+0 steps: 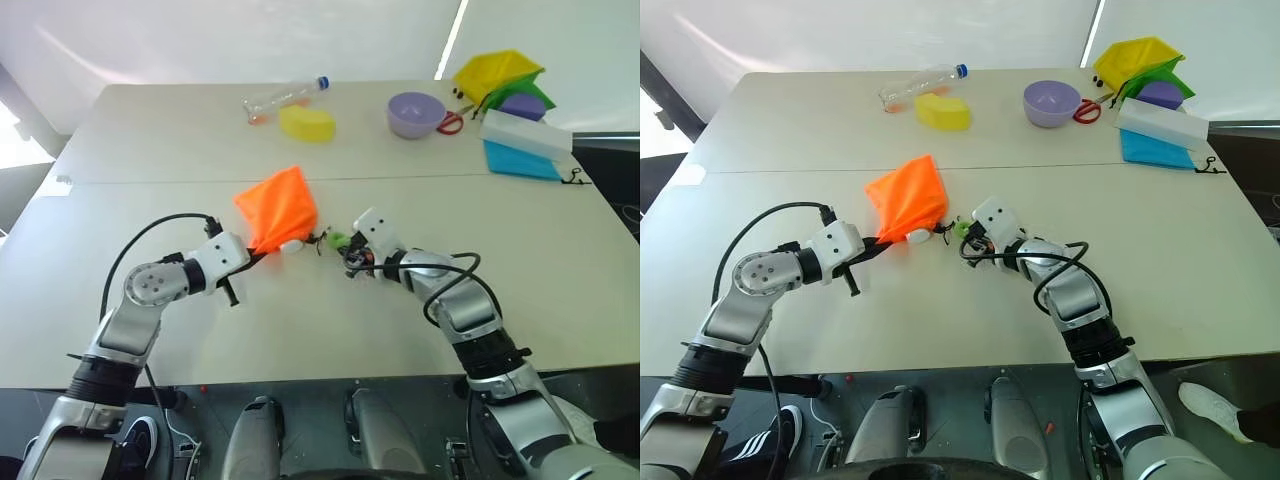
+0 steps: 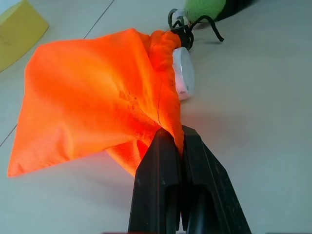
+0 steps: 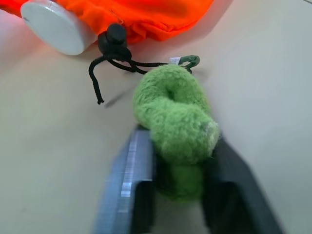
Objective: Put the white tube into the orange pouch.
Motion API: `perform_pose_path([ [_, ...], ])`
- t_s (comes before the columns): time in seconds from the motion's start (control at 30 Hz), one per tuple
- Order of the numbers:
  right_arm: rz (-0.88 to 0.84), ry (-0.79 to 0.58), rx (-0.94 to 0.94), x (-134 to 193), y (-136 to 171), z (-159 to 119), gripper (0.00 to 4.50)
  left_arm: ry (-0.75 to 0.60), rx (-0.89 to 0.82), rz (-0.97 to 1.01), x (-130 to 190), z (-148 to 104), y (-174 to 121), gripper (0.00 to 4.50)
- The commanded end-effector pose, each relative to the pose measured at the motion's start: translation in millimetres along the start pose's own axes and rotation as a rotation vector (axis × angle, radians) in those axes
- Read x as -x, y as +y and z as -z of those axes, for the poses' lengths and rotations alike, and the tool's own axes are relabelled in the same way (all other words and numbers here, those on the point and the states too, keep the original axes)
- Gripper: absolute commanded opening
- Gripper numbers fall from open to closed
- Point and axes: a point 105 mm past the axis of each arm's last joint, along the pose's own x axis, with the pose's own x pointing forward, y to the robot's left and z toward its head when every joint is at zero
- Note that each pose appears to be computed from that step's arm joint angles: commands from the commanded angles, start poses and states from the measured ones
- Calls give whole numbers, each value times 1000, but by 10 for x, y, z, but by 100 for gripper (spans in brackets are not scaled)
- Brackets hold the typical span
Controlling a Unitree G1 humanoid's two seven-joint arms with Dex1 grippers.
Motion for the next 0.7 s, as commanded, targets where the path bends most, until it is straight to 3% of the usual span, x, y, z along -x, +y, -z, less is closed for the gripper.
perform_pose_path([
  [0.03, 39, -73, -53, 158, -169, -118, 3, -22, -28, -20, 11, -70, 33, 0],
  [0.27, -25, -177, -94, 530, -223, -207, 3, -30, 70, 12, 48, -51, -5, 0],
  [0.47, -120, -197, -103, 500, 60, -264, 3, -42, 126, 48, 37, -25, -21, 0],
  [0.7, -98, -189, -95, 516, 21, -240, 0, -91, 117, 89, 96, -110, 10, 320],
])
